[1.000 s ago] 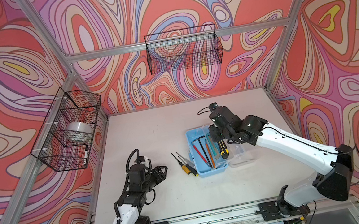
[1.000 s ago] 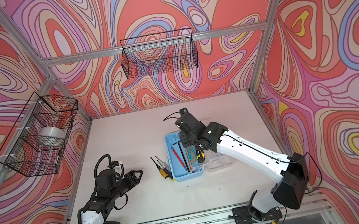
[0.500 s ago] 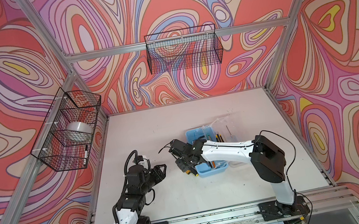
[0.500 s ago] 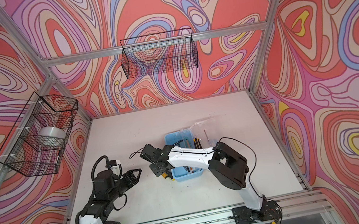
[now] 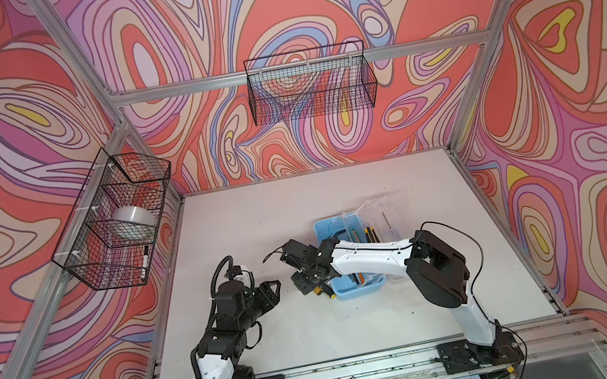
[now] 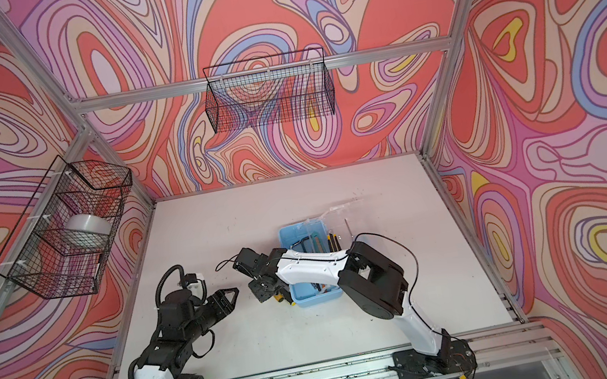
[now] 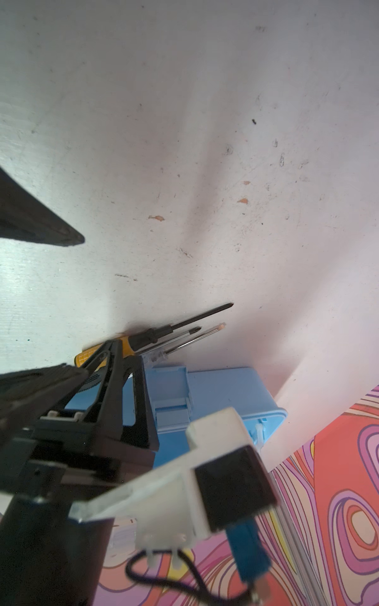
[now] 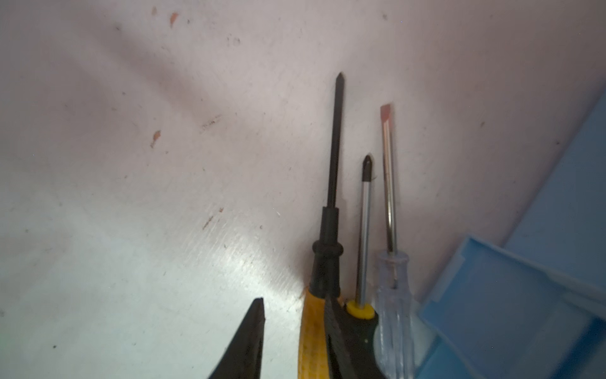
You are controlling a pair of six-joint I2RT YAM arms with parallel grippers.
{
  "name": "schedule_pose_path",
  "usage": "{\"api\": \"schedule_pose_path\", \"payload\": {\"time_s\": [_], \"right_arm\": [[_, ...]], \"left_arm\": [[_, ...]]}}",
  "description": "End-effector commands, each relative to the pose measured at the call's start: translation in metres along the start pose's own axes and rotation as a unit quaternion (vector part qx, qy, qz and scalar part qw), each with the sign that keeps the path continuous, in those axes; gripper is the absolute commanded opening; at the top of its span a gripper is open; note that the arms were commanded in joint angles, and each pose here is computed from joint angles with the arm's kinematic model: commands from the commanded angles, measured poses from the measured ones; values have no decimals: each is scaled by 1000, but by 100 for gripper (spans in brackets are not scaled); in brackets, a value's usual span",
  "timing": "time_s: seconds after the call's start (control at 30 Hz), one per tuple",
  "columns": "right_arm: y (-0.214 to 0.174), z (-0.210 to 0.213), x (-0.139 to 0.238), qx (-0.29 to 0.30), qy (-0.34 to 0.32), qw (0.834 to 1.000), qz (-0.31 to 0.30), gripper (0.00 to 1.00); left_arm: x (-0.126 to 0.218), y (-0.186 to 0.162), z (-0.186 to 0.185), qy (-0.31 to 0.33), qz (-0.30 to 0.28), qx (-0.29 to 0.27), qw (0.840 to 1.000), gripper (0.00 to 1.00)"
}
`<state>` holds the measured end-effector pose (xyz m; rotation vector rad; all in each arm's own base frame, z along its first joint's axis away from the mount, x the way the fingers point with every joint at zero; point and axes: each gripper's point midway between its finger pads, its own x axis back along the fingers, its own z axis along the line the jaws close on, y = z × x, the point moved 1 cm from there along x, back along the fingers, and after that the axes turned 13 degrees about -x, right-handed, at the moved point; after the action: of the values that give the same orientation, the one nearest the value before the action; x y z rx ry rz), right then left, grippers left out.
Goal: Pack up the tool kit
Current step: 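Move the right gripper back over the screwdrivers beside the box, then lower the right gripper onto the yellow-handled screwdriver and close it, then lift the yellow-handled screwdriver and carry it over the blue box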
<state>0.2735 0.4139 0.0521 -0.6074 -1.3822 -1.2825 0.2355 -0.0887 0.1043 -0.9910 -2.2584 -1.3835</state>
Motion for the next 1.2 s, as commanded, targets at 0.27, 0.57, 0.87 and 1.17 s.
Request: {"api": "schedule_pose_path", "payload": {"time_s": [0.27,0.57,0.87,1.17], "right_arm": [[-4,-8,-16,1,-32,999,6,33],[-10,-7,-35,3,-30,999,23,25],[-7,-6,-31,1,-31,999,18,15],[22,7,42,-19,22,998,-60,0]], "left_arm": [[-2,-8,9,18,8,1,1000,59],[-2,-8,10,21,9,0,1000,59],[0,-7,12,31,6,-4,1000,59],[-2,-3,10,29,7,-5,1000,59]]}}
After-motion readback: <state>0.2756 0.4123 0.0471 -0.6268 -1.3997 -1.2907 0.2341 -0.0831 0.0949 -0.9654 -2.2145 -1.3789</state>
